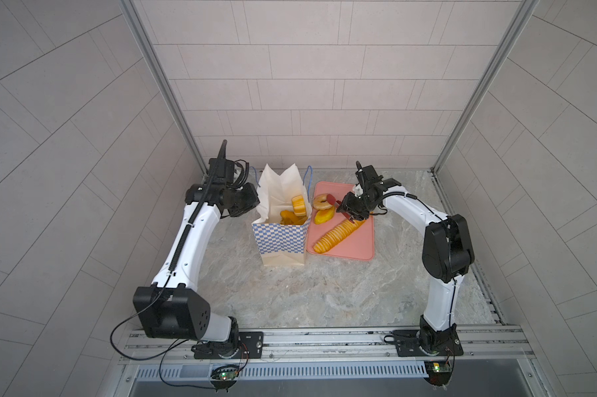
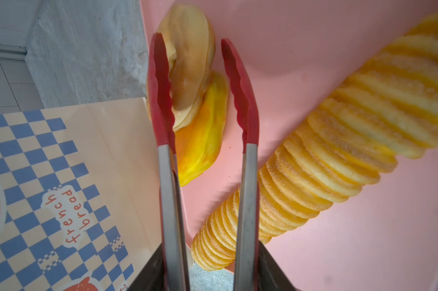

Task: Pack bread into a paper bag
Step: Pick up the bread from the tray.

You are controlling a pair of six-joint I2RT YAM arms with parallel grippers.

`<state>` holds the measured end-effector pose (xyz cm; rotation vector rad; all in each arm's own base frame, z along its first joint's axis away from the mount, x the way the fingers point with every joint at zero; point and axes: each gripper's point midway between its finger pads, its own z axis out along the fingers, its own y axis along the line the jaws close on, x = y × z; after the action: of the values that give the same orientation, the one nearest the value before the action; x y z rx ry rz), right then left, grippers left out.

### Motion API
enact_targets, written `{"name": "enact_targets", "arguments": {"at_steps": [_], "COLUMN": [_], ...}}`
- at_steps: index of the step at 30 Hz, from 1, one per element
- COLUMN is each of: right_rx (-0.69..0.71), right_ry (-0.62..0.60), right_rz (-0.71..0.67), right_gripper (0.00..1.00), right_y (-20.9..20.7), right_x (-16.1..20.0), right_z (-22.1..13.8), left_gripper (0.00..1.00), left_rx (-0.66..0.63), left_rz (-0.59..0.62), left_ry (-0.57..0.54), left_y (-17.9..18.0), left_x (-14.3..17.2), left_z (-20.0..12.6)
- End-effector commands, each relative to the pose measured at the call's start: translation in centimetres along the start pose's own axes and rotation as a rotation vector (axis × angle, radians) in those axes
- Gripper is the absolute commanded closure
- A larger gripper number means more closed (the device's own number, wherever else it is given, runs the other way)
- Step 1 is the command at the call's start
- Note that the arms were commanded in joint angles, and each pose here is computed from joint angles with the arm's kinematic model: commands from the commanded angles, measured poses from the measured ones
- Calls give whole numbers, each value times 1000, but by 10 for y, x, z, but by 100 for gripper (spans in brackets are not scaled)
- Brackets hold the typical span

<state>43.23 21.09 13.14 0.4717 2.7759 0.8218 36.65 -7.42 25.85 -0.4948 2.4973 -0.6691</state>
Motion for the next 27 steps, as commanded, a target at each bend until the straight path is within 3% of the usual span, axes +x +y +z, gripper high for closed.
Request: {"name": "enact_targets", "arguments": {"at_steps": [1, 13, 27], "right_rx": [-19, -27, -66], "right_ry": [-20, -45, -104], "right_rz": [2, 8, 12], "right_gripper": [53, 61, 69], "right_y": [9, 8, 8], "right_x": [-9, -17, -20], "right_z": [1, -9, -47], "left_gripper": [100, 100, 100], "left_rx": [-31, -29, -19], "left_rz": [-14, -14, -14], "left_ry": [36, 37, 38], "left_y": [10, 10, 8], "left_x": [11, 11, 12], "left_z": [1, 0, -2]}}
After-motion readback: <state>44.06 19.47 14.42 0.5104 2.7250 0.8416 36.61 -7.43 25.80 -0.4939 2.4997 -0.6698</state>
